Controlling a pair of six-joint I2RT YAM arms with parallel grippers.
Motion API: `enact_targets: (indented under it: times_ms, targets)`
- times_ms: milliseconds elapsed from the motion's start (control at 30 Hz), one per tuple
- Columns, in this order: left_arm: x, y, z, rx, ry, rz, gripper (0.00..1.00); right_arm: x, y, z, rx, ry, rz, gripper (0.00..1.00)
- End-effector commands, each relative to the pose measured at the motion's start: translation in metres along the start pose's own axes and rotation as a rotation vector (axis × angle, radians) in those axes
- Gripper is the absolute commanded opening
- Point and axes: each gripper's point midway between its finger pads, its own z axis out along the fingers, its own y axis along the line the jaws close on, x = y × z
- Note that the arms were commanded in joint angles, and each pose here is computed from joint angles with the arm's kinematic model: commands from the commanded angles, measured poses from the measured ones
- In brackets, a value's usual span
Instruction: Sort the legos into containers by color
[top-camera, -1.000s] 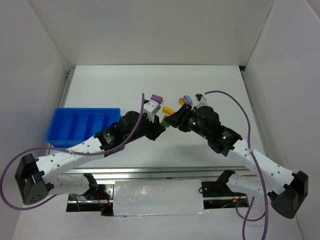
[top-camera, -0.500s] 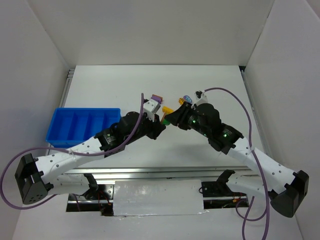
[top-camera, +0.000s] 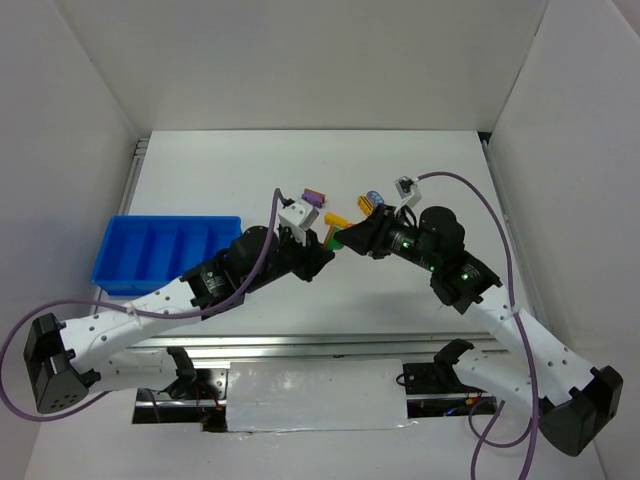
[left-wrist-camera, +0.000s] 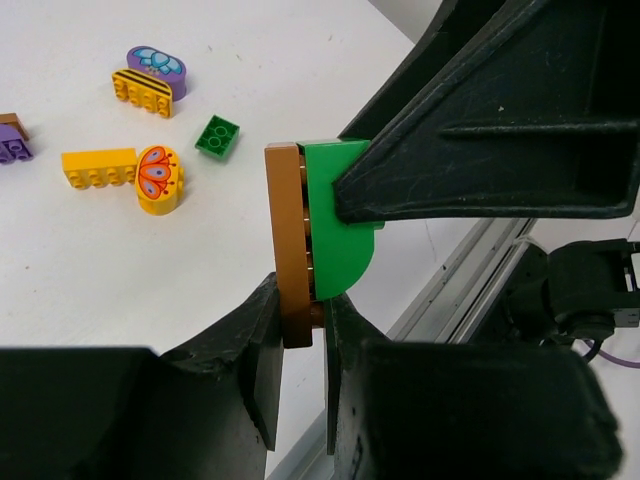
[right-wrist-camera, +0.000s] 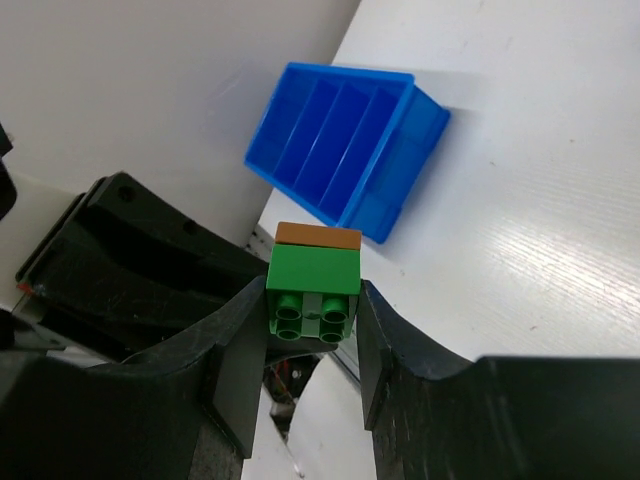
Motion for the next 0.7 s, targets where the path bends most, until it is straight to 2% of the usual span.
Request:
enact_targets:
  times_ms: [0,167,300,367,500,600,667]
  targets:
    - [-0.007,0.037,-0.008,-0.160,-0.023,0.011,0.00,0.005,0.035,-0.017,-0.224,0.064,-0.132,0.00]
    - [-0.003,0.042,-0.006,-0.185,-0.014,0.008,0.00,-0.005,0.028,-0.017,-0.145,0.022,-0.085,0.00]
    - [-0.005,0.050,-0.005,-0.238,-0.015,0.003,0.00,-0.025,0.004,-0.020,0.033,-0.097,-0.029,0.00]
    - [-0.002,0.053,-0.005,-0.259,0.000,0.008,0.00,-0.025,0.007,-0.022,0.012,-0.108,-0.024,0.00]
    - [-0.001,0.052,0.000,-0.253,0.002,0.006,0.00,-0.012,0.022,-0.014,-0.079,-0.041,-0.018,0.00]
    - [-0.005,0.053,-0.001,-0.265,-0.004,-0.007,0.00,-0.019,0.012,-0.016,-0.018,-0.092,-0.031,0.00]
    - [-0.011,0.060,-0.008,-0.322,-0.009,-0.019,0.00,-0.030,-0.005,-0.020,0.090,-0.146,-0.060,0.00]
